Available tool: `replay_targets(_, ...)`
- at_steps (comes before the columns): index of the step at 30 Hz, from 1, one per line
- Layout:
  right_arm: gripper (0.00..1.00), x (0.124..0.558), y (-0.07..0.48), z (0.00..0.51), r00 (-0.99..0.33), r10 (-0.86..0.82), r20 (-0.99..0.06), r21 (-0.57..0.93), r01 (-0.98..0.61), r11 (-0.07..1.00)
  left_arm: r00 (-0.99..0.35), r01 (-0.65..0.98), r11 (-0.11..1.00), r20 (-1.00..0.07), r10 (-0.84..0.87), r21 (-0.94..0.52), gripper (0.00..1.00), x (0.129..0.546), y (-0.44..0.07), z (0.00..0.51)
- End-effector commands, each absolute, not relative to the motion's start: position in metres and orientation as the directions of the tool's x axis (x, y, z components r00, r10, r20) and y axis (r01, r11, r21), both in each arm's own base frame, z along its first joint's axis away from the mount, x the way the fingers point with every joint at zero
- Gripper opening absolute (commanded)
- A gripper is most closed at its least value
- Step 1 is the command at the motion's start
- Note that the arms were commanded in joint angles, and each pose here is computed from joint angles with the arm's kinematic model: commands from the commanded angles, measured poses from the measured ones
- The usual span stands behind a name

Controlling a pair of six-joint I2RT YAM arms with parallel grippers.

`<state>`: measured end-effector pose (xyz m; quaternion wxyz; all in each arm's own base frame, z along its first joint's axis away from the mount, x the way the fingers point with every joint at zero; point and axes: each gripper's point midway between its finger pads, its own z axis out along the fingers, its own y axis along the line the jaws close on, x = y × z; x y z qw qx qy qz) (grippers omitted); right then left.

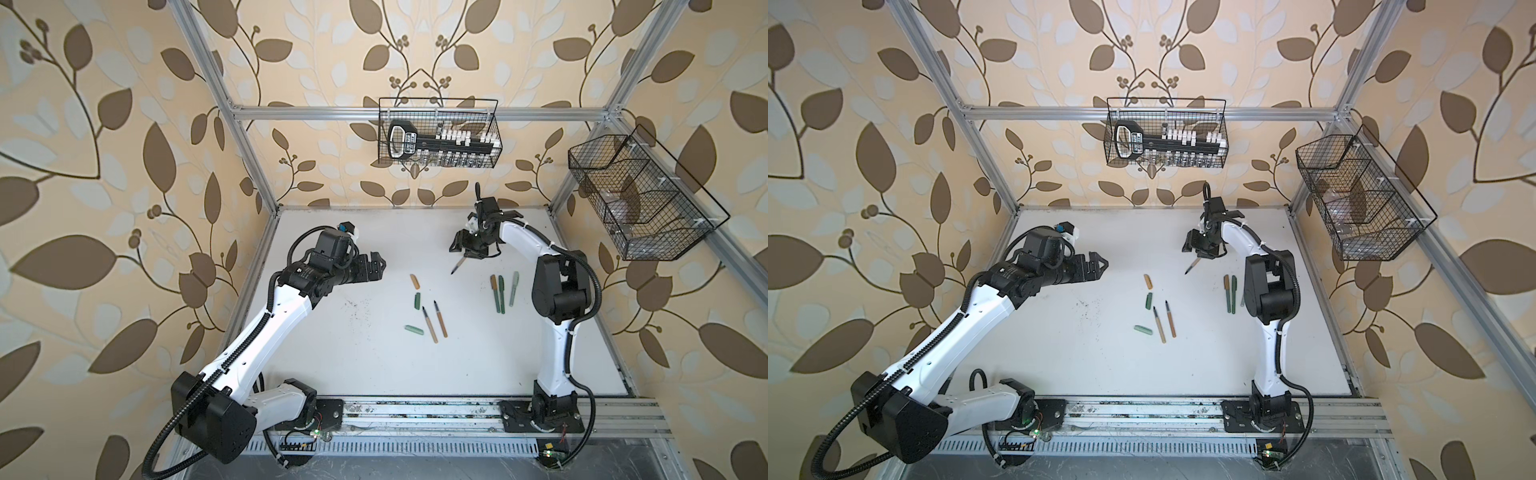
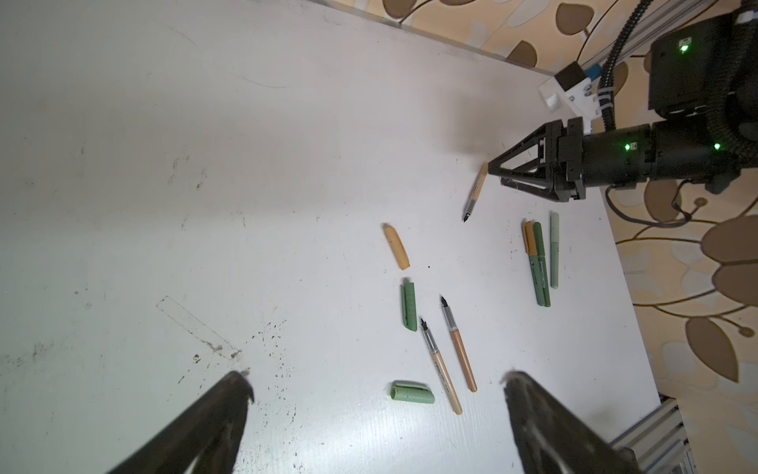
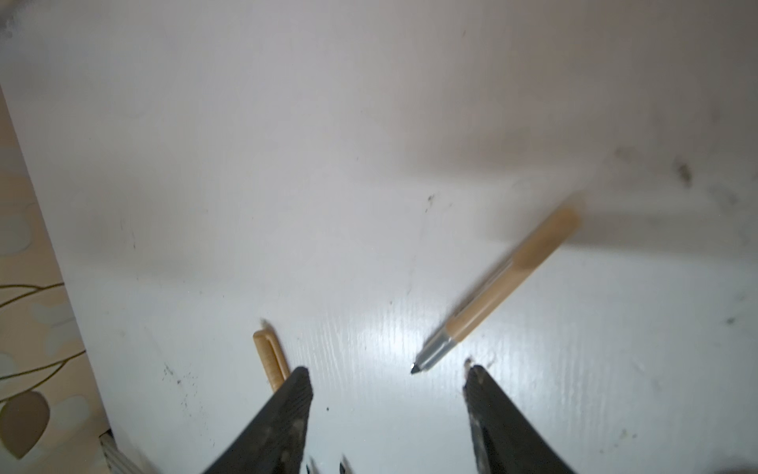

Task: Insert the pens into the pen caps

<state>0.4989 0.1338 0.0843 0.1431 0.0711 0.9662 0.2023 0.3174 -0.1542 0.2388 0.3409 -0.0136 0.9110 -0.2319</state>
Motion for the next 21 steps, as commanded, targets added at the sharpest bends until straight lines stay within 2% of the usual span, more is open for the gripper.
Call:
replay_targets(1, 0.62, 0.517, 0.128, 0.074, -0.956, 0.154, -0.249, 0.397, 0.044, 0.917, -0.735, 0.137, 0.895, -0.649, -0.196, -0.426, 0.99, 0.314, -0.145, 0.259)
replay_targets(6, 0.64, 0.552, 0.125, 0.071, -0.942, 0.158, -0.296, 0.449, 0.009, 0.894, -0.735, 0.129, 0.896, -0.647, -0.202, -0.426, 0.99, 0.312, -0.144, 0.260)
replay_targets(10, 0.66, 0.561, 0.126, 0.047, -0.959, 0.155, -0.239, 0.473, 0.025, 0.880, -0.732, 0.121, 0.896, -0.648, -0.209, -0.427, 0.99, 0.312, -0.142, 0.260)
replay_targets(14, 0.66, 0.549, 0.124, 0.024, -0.981, 0.114, -0.155, 0.436, 0.035, 0.899, -0.735, 0.117, 0.897, -0.645, -0.210, -0.426, 0.99, 0.312, -0.142, 0.259)
replay_targets(21, 0.66, 0.491, 0.102, 0.011, -0.996, 0.067, -0.062, 0.351, 0.041, 0.935, -0.734, 0.116, 0.895, -0.644, -0.215, -0.430, 0.99, 0.317, -0.144, 0.256)
